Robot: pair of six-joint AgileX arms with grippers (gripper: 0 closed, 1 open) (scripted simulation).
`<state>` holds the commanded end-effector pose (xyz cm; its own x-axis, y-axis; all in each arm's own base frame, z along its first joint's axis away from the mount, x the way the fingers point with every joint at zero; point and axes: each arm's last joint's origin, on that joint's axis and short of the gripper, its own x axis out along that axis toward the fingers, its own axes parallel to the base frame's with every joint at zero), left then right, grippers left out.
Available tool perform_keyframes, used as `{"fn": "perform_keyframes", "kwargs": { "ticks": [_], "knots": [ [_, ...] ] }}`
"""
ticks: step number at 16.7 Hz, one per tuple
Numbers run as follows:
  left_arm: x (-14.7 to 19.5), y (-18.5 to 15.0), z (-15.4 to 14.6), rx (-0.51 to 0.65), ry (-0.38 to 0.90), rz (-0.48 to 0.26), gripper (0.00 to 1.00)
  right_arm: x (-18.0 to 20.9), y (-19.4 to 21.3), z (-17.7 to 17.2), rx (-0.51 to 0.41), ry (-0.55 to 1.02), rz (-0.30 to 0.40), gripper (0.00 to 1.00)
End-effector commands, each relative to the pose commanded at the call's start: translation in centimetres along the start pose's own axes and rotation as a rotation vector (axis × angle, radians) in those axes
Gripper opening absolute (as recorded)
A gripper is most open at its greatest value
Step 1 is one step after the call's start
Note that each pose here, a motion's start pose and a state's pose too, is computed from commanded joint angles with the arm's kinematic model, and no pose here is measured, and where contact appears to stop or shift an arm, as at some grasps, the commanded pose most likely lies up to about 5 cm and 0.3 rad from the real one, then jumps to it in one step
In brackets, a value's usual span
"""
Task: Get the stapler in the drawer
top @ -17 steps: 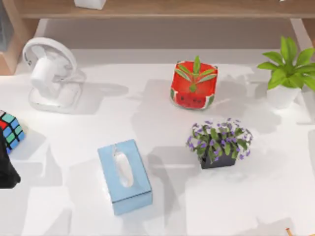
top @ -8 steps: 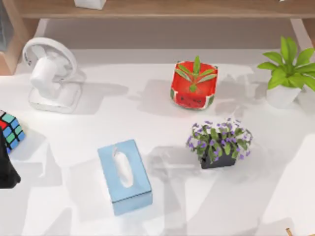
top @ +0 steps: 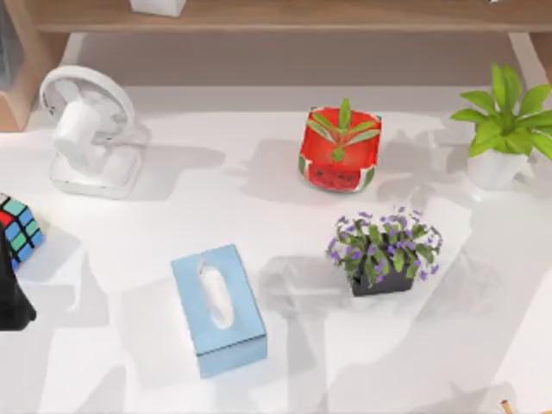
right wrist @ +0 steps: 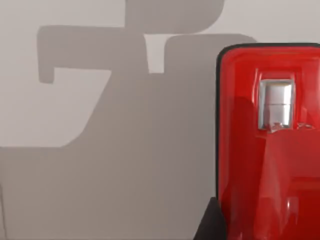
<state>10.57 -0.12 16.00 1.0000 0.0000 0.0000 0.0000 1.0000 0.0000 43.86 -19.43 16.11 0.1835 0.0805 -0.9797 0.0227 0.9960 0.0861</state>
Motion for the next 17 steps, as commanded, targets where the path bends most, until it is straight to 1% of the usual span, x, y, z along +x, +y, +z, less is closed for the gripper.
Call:
{"fn": "perform_keyframes", "kwargs": {
  "ticks": [3,7,11,14,17],
  "knots": [
    [0.0,0.0,0.0,0.000,0.000,0.000,1.00,-0.2,0.5,0.2,-0.010,-0.015,-0.007,0.00],
    [0.0,0.0,0.0,0.000,0.000,0.000,1.00,-3.4,2.4,0.6,-0.050,-0.150,-0.081,0.00],
    [0.0,0.0,0.0,0.000,0.000,0.000,1.00,-4.5,3.6,0.0,-0.068,-0.215,-0.122,0.00],
    [0.0,0.0,0.0,0.000,0.000,0.000,1.00,-4.0,3.2,0.0,-0.060,-0.200,-0.116,0.00],
    [0.0,0.0,0.0,0.000,0.000,0.000,1.00,-2.1,1.9,0.4,-0.041,-0.128,-0.073,0.00]
  ]
}}
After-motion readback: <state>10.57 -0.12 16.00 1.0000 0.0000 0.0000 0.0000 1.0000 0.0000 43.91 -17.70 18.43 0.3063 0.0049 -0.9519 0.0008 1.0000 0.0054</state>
